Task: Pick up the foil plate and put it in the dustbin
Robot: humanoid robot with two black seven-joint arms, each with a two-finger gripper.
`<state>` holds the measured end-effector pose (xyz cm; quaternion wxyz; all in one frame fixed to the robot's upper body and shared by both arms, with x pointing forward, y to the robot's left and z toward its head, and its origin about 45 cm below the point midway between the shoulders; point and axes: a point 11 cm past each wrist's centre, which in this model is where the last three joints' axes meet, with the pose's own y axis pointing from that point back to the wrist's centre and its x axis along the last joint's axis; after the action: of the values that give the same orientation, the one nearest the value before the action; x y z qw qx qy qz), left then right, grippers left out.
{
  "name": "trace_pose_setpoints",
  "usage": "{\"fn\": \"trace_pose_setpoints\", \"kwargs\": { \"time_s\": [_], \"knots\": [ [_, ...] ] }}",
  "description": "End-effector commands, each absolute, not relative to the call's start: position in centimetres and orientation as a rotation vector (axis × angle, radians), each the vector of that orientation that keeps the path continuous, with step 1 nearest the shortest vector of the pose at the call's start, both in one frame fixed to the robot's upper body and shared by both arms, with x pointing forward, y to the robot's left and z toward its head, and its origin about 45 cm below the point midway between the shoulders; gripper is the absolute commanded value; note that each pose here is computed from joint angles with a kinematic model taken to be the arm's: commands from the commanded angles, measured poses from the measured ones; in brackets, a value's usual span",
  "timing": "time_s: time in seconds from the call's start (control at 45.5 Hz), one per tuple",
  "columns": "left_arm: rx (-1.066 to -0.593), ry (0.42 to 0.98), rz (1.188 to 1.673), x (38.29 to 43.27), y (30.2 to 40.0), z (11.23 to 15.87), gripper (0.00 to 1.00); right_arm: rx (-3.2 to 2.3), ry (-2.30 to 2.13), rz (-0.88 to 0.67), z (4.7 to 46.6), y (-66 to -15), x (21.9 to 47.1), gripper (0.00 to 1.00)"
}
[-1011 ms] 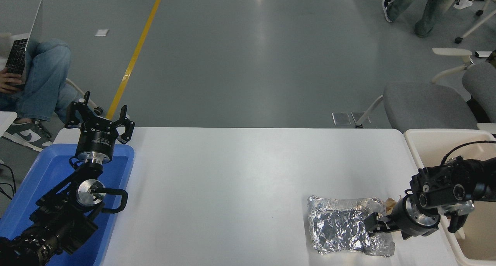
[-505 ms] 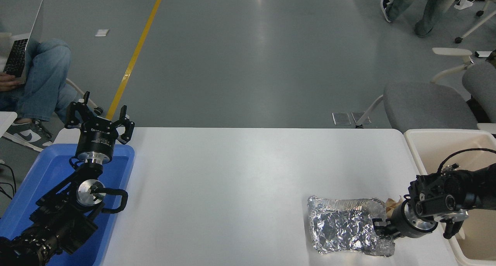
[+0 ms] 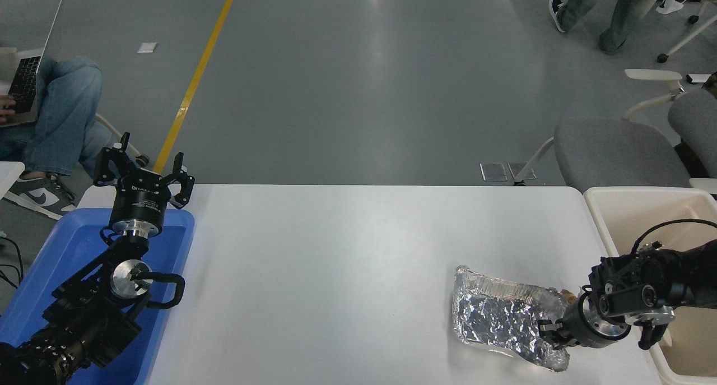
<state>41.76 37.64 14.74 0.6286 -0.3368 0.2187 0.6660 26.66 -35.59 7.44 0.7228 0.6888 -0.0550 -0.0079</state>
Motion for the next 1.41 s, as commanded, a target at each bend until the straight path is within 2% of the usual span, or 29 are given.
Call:
{"fn": "trace_pose_setpoints", "kwargs": {
  "time_s": [0.0, 0.154, 0.264, 0.352, 0.484, 0.857, 0.967, 1.143, 1.385],
  "knots": [
    [-0.773, 0.501, 1.524, 41.8, 37.59, 14.8, 0.99, 1.546, -0.154, -0.044, 8.8, -35.5, 26.8, 0.0],
    [-0.771, 0.501, 1.527, 41.74, 37.65, 14.71, 0.99, 1.602, -0.159, -0.052, 12.3, -34.1, 27.0, 0.0],
    [-0.774, 0.5, 1.525, 41.81, 37.62, 14.81, 0.99, 1.63, -0.163, -0.045, 14.6, -33.4, 27.0, 0.0],
    [-0.771, 0.501, 1.527, 41.74, 37.65, 14.71, 0.99, 1.629, -0.158, -0.015, 16.8, -33.0, 27.4, 0.0],
    [-0.773, 0.501, 1.524, 41.8, 37.59, 14.8, 0.99, 1.639, -0.123, -0.005, 19.7, -32.1, 28.2, 0.0],
    [-0.771, 0.501, 1.527, 41.74, 37.65, 14.71, 0.99, 1.75, -0.059, -0.132, 29.6, -28.8, 30.1, 0.0],
    [-0.772, 0.5, 1.526, 41.79, 37.63, 14.77, 0.99, 1.759, -0.053, -0.104, 33.7, -28.3, 30.7, 0.0],
    [-0.771, 0.503, 1.526, 41.74, 37.57, 14.68, 0.99, 1.773, -0.18, 0.024, 39.3, -27.6, 32.2, 0.0],
    [-0.771, 0.503, 1.526, 41.74, 37.57, 14.68, 0.99, 1.766, -0.274, 0.127, 43.7, -27.5, 32.7, 0.0]
  ]
}}
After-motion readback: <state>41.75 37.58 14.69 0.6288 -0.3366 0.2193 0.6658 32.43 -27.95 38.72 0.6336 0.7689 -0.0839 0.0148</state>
